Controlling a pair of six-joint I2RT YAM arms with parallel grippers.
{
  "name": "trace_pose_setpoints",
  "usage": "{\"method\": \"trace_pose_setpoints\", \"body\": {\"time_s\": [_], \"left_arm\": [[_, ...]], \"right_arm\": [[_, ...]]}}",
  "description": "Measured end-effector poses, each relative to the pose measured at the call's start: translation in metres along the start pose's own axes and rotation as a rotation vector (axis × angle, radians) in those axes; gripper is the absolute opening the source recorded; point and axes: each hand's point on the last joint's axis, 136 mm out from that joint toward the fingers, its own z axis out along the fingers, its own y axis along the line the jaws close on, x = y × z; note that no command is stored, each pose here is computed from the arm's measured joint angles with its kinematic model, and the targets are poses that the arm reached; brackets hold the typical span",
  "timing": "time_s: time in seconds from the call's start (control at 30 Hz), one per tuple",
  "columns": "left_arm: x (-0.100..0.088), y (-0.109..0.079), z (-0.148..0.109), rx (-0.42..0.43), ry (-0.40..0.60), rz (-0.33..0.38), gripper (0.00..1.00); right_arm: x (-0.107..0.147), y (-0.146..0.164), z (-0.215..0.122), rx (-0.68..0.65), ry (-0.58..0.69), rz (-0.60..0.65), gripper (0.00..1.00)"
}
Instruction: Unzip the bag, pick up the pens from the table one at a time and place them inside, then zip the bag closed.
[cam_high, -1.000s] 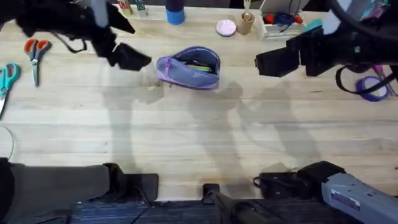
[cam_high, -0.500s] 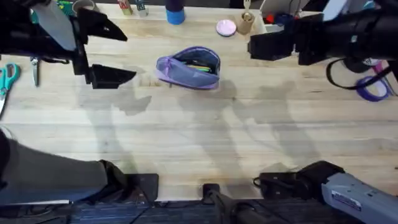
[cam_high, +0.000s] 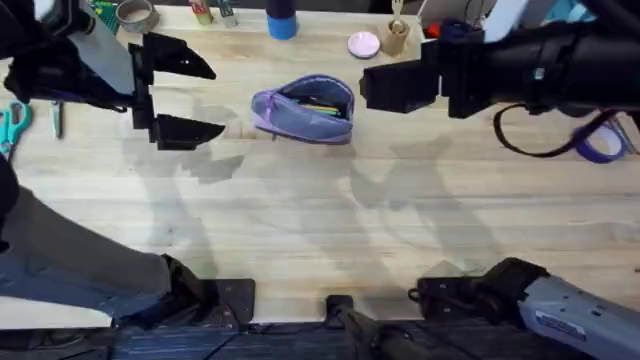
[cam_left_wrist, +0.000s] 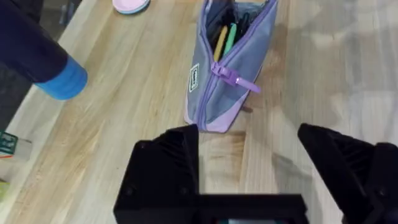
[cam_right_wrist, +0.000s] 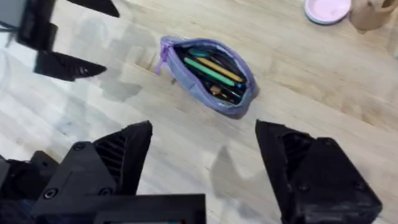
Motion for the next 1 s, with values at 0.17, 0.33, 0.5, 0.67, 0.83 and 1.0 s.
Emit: {"method": "trace_pose_setpoints", "body": {"time_s": [0.17,0.33,0.5,0.67,0.83,1.0], "left_arm": [[0.006,0.000,0.003,0.010,-0.005,-0.014,0.993],[0.006,0.001,0.003,0.009,-0.007,-0.011,0.993],[0.006,0.001,0.003,0.009,-0.007,-0.011,0.993],[0.006,0.001,0.003,0.009,-0.007,-0.011,0.993],[0.006,0.001,0.003,0.009,-0.007,-0.011,0.993],[0.006,0.001,0.003,0.009,-0.007,-0.011,0.993]], "right_arm": [[-0.002,0.003,0.000,-0.008,-0.011,0.010,0.997],[-0.002,0.004,0.000,-0.010,-0.010,0.112,0.998],[0.000,0.018,0.008,-0.042,0.009,0.207,0.998],[0.001,0.047,0.033,-0.087,0.039,0.238,0.998],[0.016,0.058,0.055,-0.019,0.082,0.315,0.998],[0.025,0.073,0.073,0.006,0.101,0.389,0.998]]}}
